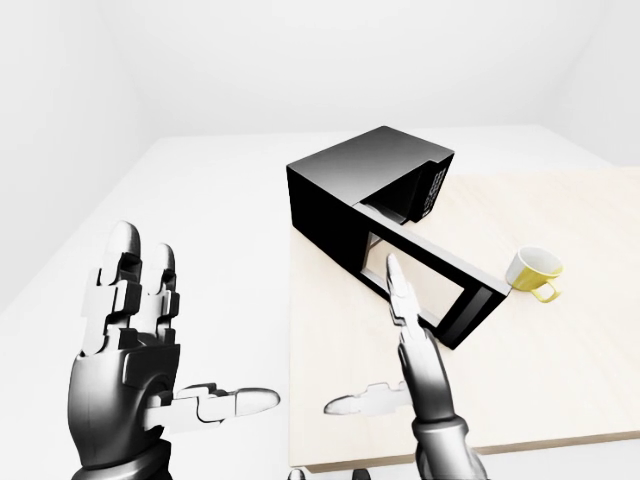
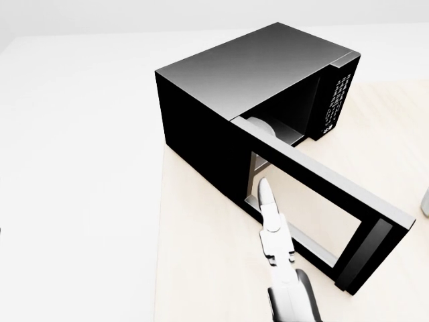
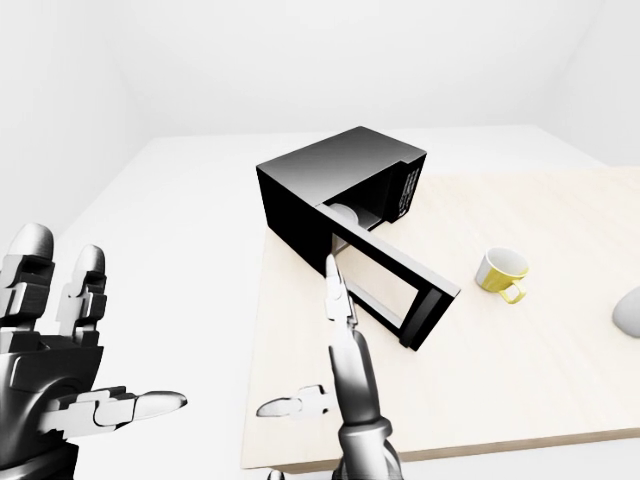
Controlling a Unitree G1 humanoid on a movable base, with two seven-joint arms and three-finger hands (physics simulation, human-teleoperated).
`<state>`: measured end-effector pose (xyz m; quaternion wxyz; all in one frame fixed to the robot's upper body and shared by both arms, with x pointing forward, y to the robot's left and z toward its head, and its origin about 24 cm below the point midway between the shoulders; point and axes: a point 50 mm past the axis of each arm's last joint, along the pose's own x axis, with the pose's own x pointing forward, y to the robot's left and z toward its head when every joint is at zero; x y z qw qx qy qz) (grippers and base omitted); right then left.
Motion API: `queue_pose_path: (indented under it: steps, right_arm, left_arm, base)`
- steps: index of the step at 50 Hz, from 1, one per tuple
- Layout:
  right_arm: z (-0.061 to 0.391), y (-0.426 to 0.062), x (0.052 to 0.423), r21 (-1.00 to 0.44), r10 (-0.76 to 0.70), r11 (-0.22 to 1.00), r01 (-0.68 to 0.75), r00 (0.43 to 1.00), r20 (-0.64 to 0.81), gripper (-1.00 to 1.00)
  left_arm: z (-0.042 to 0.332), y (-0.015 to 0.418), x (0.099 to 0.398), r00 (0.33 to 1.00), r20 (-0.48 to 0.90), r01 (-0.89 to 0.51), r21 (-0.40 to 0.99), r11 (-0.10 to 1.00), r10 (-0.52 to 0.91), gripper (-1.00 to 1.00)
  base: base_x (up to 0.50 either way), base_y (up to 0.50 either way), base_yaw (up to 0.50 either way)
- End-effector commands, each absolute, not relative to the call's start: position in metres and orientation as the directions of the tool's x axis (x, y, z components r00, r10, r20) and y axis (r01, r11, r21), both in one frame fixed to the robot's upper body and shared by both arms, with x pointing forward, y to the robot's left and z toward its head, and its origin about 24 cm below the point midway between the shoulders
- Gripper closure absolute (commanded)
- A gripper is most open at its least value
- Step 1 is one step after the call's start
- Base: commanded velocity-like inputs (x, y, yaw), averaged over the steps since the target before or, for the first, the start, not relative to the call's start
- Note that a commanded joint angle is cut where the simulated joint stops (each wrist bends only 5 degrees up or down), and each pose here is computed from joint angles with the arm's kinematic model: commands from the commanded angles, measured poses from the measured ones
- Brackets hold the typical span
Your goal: Close the microwave.
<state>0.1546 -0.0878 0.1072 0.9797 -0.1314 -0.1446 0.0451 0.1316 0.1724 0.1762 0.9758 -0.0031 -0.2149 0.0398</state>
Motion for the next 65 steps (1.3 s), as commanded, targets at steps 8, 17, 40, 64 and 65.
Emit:
queue_pose_path:
  steps: [8,17,40,64,65]
  right_arm:
    - [0.08,-0.084,0.169,-0.279,0.127,0.958,-0.067,0.971,0.201,-1.0]
    - [0.078,-0.086,0.171,-0.28,0.12,0.958,-0.061,0.973,0.197,-1.0]
    - [0.069,-0.086,0.179,-0.282,0.107,0.958,-0.052,0.978,0.181,-1.0]
    - [0.069,-0.09,0.198,-0.287,0.068,0.958,-0.012,0.98,0.184,-1.0]
    - [0.07,-0.091,0.2,-0.289,0.065,0.957,-0.009,0.98,0.186,-1.0]
  left_arm:
    - [0.177,0.172,0.132,0.903,0.423,-0.077,-0.024,0.997,0.079,-1.0]
    - [0.177,0.172,0.132,0.902,0.425,-0.075,-0.025,0.997,0.078,-1.0]
    - [0.178,0.173,0.132,0.898,0.433,-0.078,-0.028,0.997,0.082,-1.0]
    - [0.176,0.171,0.132,0.904,0.421,-0.071,-0.023,0.997,0.075,-1.0]
    - [0.176,0.171,0.132,0.904,0.421,-0.072,-0.022,0.997,0.074,-1.0]
  base:
    - [0.0,0.0,0.0]
    - [0.0,0.0,0.0]
    - [0.0,0.0,0.0]
    - [0.0,0.0,0.0]
    - [0.0,0.0,0.0]
